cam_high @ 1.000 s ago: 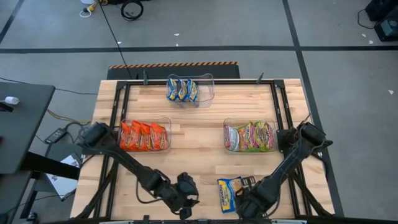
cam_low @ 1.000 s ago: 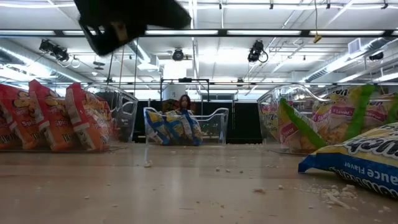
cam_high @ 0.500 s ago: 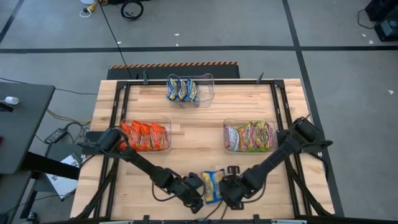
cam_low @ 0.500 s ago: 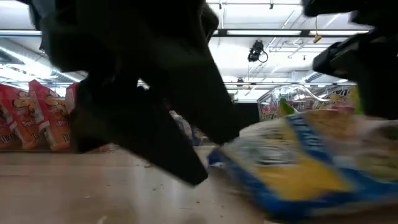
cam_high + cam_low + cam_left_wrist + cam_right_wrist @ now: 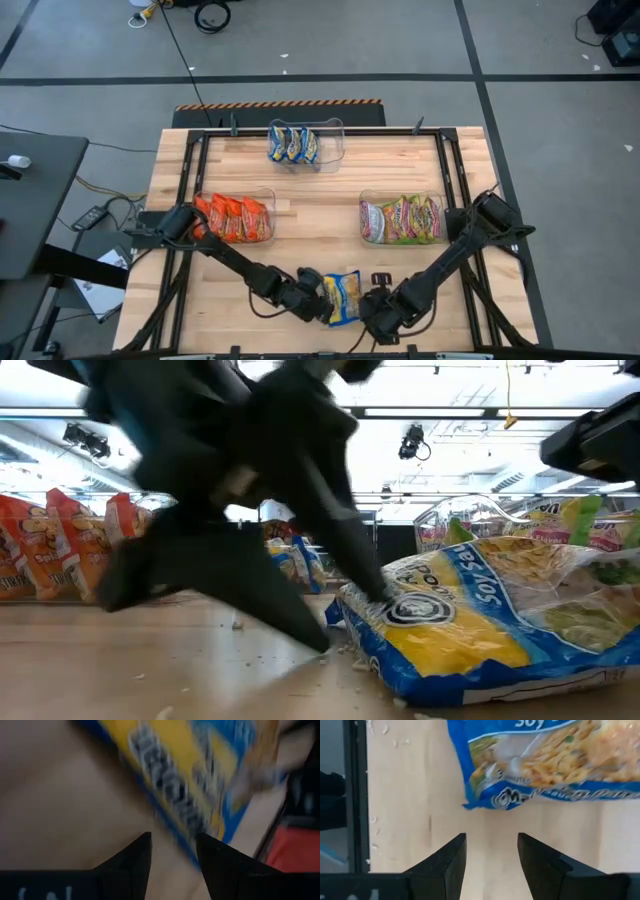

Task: Sort Maruchan noodles
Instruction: Put the blue noodle into the top transparent bin

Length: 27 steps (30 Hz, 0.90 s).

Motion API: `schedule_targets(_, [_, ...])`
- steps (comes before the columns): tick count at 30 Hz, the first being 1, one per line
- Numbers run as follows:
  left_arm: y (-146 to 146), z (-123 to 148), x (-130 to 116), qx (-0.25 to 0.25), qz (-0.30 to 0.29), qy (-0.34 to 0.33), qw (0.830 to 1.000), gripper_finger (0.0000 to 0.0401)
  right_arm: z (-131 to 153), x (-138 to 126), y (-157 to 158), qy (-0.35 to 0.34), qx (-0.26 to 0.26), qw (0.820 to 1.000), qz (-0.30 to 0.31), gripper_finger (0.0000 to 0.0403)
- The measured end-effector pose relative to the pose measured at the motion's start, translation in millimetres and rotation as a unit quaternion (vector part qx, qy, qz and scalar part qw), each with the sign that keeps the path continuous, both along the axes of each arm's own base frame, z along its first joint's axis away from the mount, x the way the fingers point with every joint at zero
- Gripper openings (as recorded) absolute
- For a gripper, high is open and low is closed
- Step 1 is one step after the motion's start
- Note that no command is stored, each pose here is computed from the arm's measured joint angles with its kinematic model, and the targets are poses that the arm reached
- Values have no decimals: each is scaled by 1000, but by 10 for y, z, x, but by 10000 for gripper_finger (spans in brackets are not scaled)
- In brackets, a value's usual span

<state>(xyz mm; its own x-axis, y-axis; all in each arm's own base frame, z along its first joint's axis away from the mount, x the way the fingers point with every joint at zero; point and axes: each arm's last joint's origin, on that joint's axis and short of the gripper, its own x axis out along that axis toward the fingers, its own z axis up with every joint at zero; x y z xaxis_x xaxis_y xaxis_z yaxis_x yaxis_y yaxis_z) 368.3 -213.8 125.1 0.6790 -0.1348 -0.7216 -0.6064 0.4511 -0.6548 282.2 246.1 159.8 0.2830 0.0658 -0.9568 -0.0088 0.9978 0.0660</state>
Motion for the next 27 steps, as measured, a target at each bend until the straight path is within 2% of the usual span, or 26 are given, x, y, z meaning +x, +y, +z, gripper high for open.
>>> schedule_targets(5, [20, -15, 76, -21, 57, -38, 997, 163, 0, -102, 111, 0, 5, 1000, -8, 183])
schedule_targets(10, [-20, -112, 121, -52, 74, -54, 994, 166, 3, -162, 174, -17, -8, 1000, -9, 183])
schedule_targets(13, [-46, -124, 180, -70, 78, -87, 991, 183, -1, -160, 168, -35, -25, 999, -14, 183])
schedule_targets(17, [-28, -120, 201, -42, 70, -104, 991, 209, -81, -133, 73, -30, -35, 999, -12, 183])
schedule_targets(20, [-7, -115, 224, -8, 52, -122, 991, 215, -136, -99, -1, -30, -40, 999, -6, 183])
schedule_targets(23, [30, -111, 251, 12, 49, -133, 990, 199, -146, -54, -53, -29, -42, 999, 4, 183])
schedule_targets(27, [94, -111, 284, 22, 52, -135, 989, 141, -118, 4, -84, -30, -40, 999, 15, 183])
